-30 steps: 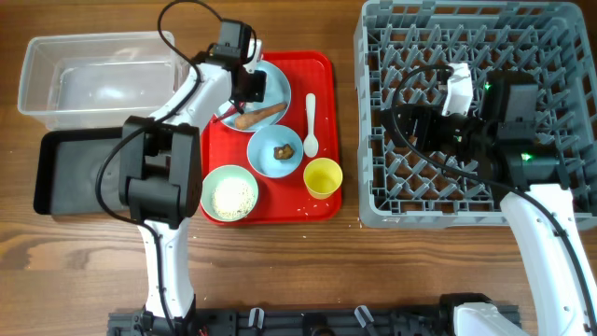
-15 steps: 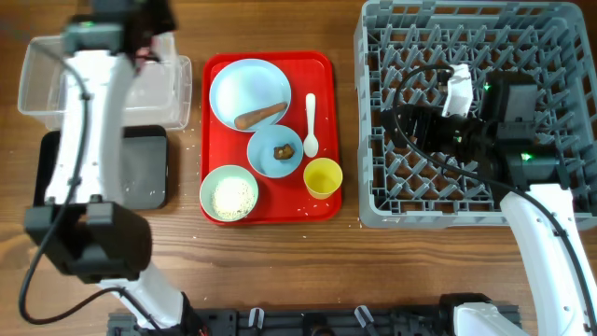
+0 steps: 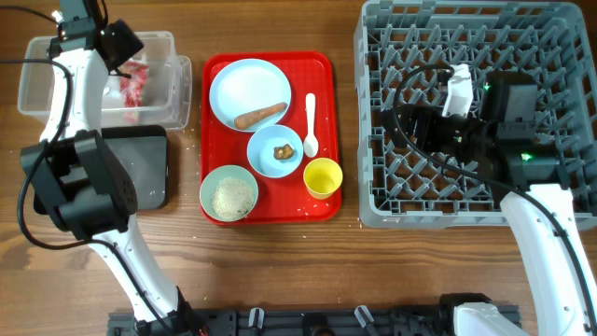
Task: Sort waste into correct bins and load items into the dishwasher rack
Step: 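Carry wrapper and tissue with left gripper into clear plastic bin, then move left gripper to white plate and grasp the carrot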
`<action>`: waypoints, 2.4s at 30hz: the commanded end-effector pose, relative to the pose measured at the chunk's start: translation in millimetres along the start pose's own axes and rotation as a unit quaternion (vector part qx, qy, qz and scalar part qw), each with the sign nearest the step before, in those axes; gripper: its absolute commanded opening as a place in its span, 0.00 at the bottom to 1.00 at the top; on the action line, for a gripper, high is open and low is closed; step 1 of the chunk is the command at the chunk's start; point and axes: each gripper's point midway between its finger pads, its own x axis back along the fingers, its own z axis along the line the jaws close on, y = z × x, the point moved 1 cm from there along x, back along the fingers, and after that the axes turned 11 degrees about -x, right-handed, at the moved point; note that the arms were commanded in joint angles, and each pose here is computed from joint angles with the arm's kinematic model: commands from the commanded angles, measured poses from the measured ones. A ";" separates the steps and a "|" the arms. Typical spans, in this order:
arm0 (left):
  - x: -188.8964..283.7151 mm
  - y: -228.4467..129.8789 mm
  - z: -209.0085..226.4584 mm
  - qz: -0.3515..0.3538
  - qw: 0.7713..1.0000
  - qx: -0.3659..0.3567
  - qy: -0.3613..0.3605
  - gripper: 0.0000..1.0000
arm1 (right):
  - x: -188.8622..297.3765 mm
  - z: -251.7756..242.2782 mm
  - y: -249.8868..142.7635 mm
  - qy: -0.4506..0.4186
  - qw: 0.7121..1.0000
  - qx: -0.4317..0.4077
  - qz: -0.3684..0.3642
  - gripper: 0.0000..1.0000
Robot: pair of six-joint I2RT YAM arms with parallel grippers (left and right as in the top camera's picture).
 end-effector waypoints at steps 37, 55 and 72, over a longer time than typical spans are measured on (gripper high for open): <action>123.9 -71.4 -147.9 0.060 0.904 -0.312 -0.287 0.99 | 1.1 5.5 4.9 0.011 1.000 0.001 -0.002 1.00; 47.4 -216.1 -181.3 0.195 0.764 -0.552 -0.271 0.94 | 0.7 1.5 5.8 0.000 1.000 0.000 -0.005 1.00; 13.9 -250.2 -181.5 0.219 0.751 -0.560 -0.274 0.34 | -1.2 -1.9 6.3 -0.008 1.000 -0.003 -0.005 1.00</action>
